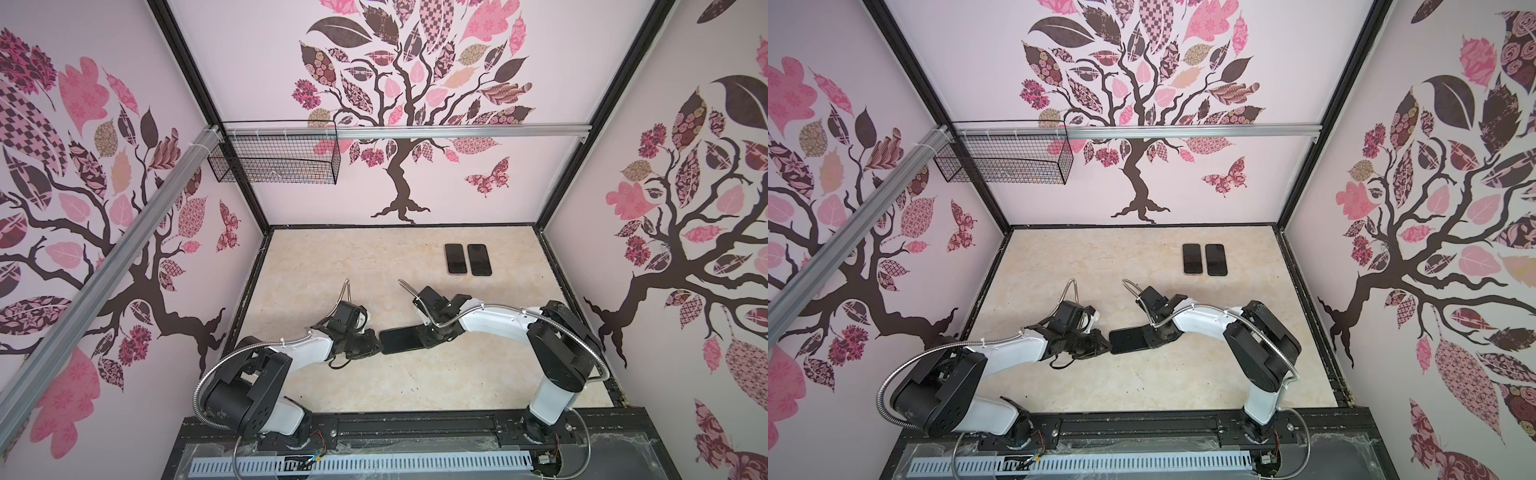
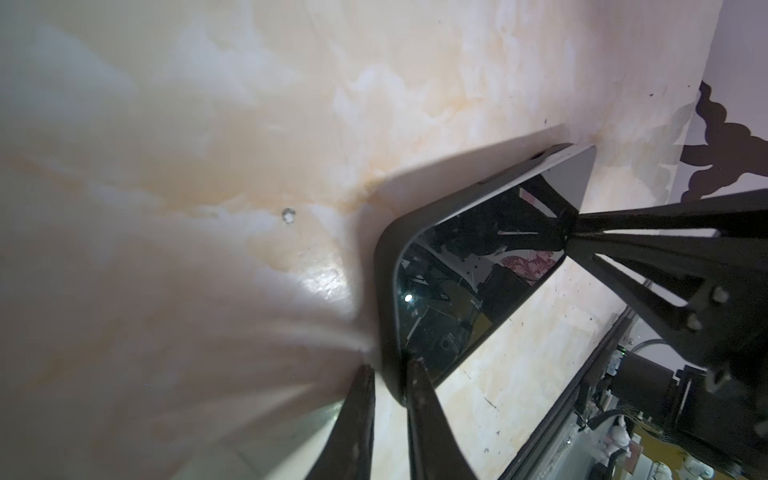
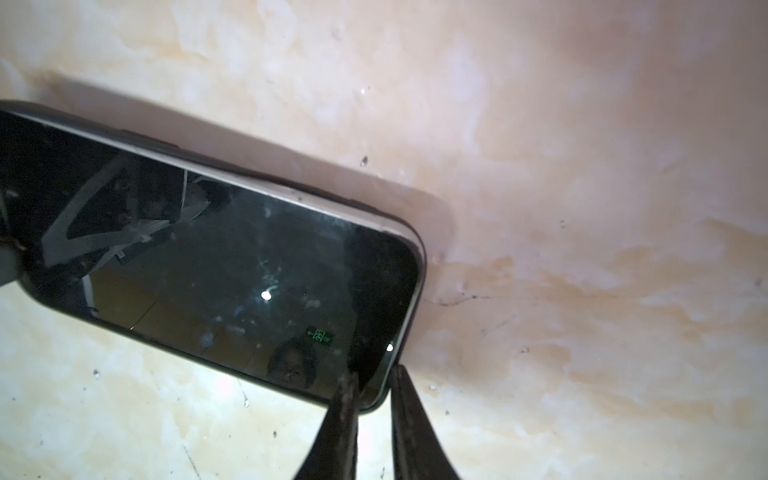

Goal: Put the phone into the phone case

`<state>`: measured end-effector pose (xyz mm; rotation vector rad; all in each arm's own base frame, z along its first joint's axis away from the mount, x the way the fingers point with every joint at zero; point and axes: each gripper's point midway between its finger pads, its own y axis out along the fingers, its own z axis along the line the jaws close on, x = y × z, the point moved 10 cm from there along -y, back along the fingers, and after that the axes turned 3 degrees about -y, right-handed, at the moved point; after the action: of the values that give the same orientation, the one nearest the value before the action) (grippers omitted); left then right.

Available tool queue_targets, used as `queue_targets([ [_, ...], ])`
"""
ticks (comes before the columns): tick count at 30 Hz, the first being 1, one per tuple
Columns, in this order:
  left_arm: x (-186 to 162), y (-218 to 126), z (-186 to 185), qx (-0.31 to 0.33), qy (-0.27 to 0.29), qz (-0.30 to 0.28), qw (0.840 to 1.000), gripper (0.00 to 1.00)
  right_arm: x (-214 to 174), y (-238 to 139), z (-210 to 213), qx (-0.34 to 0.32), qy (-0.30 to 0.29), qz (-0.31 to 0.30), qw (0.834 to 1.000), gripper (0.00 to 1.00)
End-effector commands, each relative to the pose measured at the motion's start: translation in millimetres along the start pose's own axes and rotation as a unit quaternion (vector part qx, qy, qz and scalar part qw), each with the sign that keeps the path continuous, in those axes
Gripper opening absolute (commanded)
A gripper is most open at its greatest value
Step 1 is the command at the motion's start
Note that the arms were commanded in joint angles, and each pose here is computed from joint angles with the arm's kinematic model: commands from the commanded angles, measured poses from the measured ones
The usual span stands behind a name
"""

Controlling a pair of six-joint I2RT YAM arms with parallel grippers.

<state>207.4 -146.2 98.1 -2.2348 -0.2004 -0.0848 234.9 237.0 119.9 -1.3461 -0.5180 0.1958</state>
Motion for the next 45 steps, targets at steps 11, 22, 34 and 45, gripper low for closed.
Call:
queue_targets([
  [11, 32.8, -24.6, -20.6, -0.024, 0.013, -0.047, 0.999, 0.33, 25.0, -57.1, -31.9, 0.149, 0.028, -0.074, 0.986, 0.27],
  [22, 47.9, -14.2, -20.6, -0.028, 0.003, -0.032, 0.999, 0.27, 35.5, -39.0, -47.2, 0.187, 0.052, -0.073, 0.978, 0.24],
  [34, 45.4, -4.0, -10.0, -0.005, -0.014, -0.018, 1.000, 0.21, 33.0, -13.0, -53.2, 0.161, 0.058, -0.040, 0.984, 0.23],
  [45, 44.7, 2.2, -5.6, -0.002, -0.016, -0.012, 1.000, 0.15, 31.1, 5.7, -54.4, 0.168, 0.064, -0.017, 0.984, 0.20],
])
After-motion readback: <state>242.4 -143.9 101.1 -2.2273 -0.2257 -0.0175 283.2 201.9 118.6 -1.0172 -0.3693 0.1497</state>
